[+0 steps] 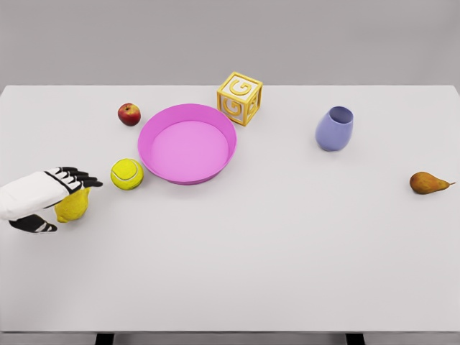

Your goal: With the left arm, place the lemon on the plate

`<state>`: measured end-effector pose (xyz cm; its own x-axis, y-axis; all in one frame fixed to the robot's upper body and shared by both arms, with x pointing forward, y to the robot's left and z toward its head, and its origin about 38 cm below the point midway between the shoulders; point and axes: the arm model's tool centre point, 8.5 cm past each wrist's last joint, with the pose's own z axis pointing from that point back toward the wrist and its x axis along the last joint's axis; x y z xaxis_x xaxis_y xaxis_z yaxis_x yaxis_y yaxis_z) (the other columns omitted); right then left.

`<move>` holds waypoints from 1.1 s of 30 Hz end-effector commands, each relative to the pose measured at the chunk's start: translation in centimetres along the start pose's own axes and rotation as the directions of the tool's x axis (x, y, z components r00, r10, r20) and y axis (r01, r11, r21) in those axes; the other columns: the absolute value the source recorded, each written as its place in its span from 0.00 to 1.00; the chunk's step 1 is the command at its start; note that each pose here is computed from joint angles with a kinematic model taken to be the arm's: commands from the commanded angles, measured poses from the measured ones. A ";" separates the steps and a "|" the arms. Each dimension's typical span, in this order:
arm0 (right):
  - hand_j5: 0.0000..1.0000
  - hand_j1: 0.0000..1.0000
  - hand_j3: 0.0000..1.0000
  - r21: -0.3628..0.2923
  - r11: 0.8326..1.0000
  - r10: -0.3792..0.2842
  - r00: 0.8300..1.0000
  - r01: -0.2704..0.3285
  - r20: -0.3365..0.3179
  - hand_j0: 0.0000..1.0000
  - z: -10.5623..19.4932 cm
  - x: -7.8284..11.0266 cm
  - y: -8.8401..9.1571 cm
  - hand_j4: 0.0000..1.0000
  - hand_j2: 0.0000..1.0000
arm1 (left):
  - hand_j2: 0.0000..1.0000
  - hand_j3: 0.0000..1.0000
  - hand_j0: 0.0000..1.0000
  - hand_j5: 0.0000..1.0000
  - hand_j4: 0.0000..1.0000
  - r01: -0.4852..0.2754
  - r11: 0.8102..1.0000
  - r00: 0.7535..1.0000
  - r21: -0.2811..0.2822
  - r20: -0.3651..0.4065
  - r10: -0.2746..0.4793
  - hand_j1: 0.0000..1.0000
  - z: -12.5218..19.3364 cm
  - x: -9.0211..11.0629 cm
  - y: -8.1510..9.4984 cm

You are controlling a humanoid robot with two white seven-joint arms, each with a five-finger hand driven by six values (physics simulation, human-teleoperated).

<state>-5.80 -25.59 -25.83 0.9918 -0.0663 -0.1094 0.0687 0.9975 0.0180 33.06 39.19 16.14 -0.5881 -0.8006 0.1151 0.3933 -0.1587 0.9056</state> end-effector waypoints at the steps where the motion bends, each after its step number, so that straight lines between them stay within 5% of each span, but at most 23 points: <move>1: 1.00 1.00 1.00 0.000 1.000 0.000 1.000 0.000 0.001 1.00 0.0 0.0 0.0 1.00 1.00 | 1.00 1.00 1.00 1.00 1.00 -0.017 1.000 1.000 -0.010 0.001 0.017 1.00 -0.2 -0.1 -0.5; 14: 1.00 1.00 1.00 0.000 1.000 0.000 1.000 0.000 -0.001 1.00 0.0 0.0 0.0 1.00 1.00 | 1.00 1.00 1.00 1.00 1.00 -0.033 0.999 0.999 0.008 0.010 0.033 1.00 -0.4 -0.3 -0.1; 33: 1.00 1.00 1.00 0.000 1.000 -0.001 1.000 0.001 -0.001 1.00 0.0 0.0 0.0 1.00 1.00 | 1.00 1.00 1.00 1.00 1.00 -0.215 0.968 0.974 0.128 0.099 0.203 1.00 1.4 -1.2 1.5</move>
<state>-5.80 -25.59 -25.83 0.9918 -0.0663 -0.1092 0.0687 0.9975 0.0179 33.27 40.25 17.66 -0.5727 -0.7592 0.3094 0.4138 0.0581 0.9085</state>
